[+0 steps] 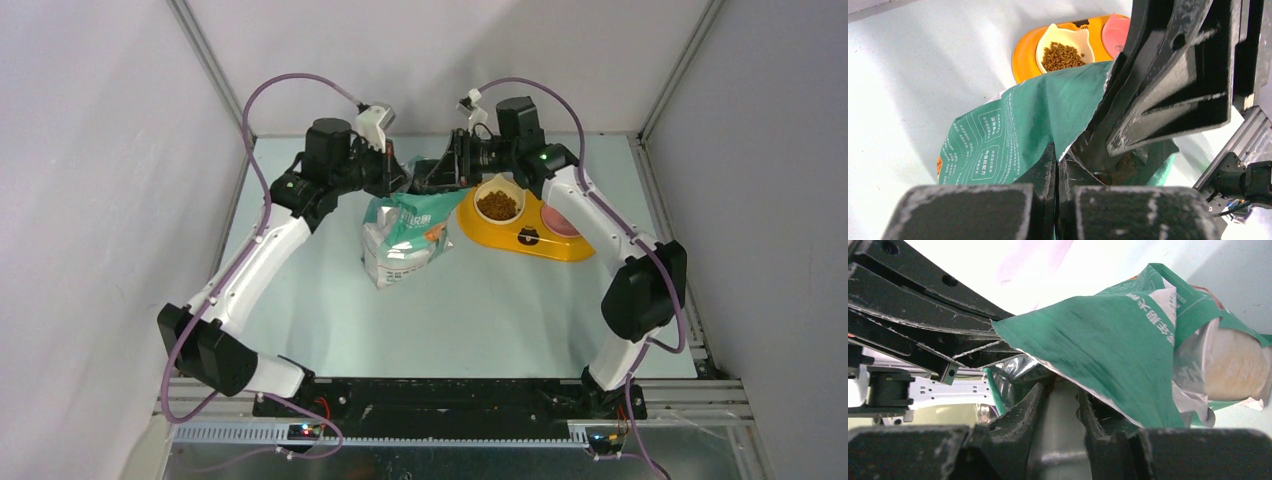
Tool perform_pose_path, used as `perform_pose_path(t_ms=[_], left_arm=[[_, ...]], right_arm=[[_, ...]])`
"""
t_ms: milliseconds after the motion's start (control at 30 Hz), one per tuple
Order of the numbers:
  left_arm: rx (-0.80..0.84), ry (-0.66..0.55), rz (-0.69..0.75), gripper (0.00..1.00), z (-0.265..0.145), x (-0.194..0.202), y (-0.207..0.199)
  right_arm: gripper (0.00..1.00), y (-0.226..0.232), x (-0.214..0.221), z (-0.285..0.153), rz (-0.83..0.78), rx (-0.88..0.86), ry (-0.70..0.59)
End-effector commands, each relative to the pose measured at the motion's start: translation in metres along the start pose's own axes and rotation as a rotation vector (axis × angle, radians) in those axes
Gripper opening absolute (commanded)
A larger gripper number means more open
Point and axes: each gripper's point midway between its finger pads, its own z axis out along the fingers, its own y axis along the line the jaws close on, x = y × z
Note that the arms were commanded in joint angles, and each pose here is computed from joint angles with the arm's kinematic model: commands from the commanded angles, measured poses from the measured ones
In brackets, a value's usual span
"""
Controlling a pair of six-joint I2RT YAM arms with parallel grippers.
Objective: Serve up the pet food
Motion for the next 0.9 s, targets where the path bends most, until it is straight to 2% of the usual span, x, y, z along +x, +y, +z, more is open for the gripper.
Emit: perform_pose_path(t_ms=[0,300,500,867], left_arm=[[-0.041,0.103,0.052,0.0,-0.009,0.02,0.016],[0.011,0.108,0.115,0.0,-0.022,0.012,0.002],[0.053,0.116,0.206,0.0,-0.034,0.009,-0.008],[0.049,0.241,0.337,0.0,-0.055,0.028,-0.006]], right_arm=[[0.0,0.061,-0.011,-0.035,0.094,-0.154,0.001],[0.0,0.051,-0.024,-0.057,0.139,-0.109,-0.062],[0.0,0.046,-0.028,-0.074,0.198,-0.11,-0.087],[0.0,0.034,-0.052,-0.082,0.309,-0.16,-0.136]])
